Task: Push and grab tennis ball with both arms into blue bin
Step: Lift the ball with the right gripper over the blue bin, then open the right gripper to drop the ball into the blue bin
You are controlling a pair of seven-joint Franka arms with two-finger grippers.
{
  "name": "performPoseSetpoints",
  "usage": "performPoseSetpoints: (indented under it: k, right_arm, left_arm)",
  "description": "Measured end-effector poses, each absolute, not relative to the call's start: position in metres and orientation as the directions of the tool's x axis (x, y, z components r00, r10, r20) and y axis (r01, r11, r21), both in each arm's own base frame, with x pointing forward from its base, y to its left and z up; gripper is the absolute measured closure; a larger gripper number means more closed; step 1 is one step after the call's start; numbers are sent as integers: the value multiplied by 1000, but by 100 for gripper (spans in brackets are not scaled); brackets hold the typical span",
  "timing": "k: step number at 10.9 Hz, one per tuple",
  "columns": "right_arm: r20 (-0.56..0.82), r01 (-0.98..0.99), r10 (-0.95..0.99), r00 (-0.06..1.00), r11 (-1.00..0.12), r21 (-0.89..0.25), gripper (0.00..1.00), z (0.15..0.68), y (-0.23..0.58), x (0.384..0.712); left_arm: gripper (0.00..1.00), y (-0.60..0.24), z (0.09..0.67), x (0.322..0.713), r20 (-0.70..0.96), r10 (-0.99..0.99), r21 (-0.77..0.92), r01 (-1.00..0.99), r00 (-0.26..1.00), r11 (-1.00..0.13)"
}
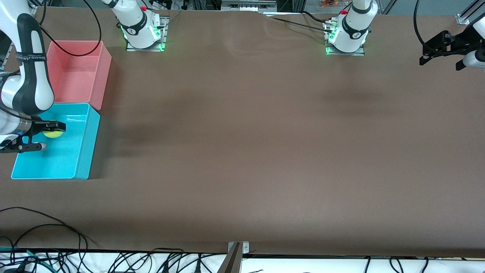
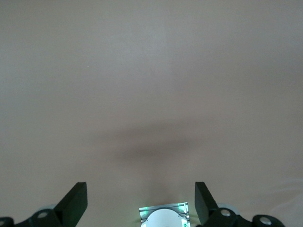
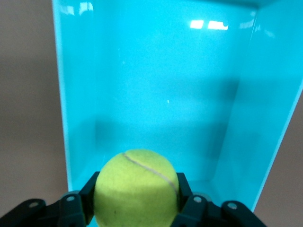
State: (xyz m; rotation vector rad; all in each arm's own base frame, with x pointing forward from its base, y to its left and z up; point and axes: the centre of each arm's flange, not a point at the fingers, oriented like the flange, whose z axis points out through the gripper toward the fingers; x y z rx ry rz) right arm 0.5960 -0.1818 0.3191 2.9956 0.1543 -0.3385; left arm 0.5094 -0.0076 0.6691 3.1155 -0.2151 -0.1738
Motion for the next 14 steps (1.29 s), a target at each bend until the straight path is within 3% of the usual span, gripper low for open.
performPoseSetpoints:
  k: [6,11,12,14]
  right_arm:
    - [-168,96,81,982,-992,87,33,270,-198,511]
    - [-133,81,69,989,-993,86,33,250,-195,503]
    - [-135,80,68,989,-993,85,32,248,-195,503]
    - [-136,80,68,988,-993,86,10,246,-196,503]
  left_arm:
    - [0,-8,670,509,-110,-138,21,-137,984,-990]
    - [0,-5,669,509,-113,-132,22,-130,985,-991]
    - [0,-5,669,509,-113,-132,22,-130,985,-991]
    - [0,-4,669,509,-114,-132,22,-130,985,-991]
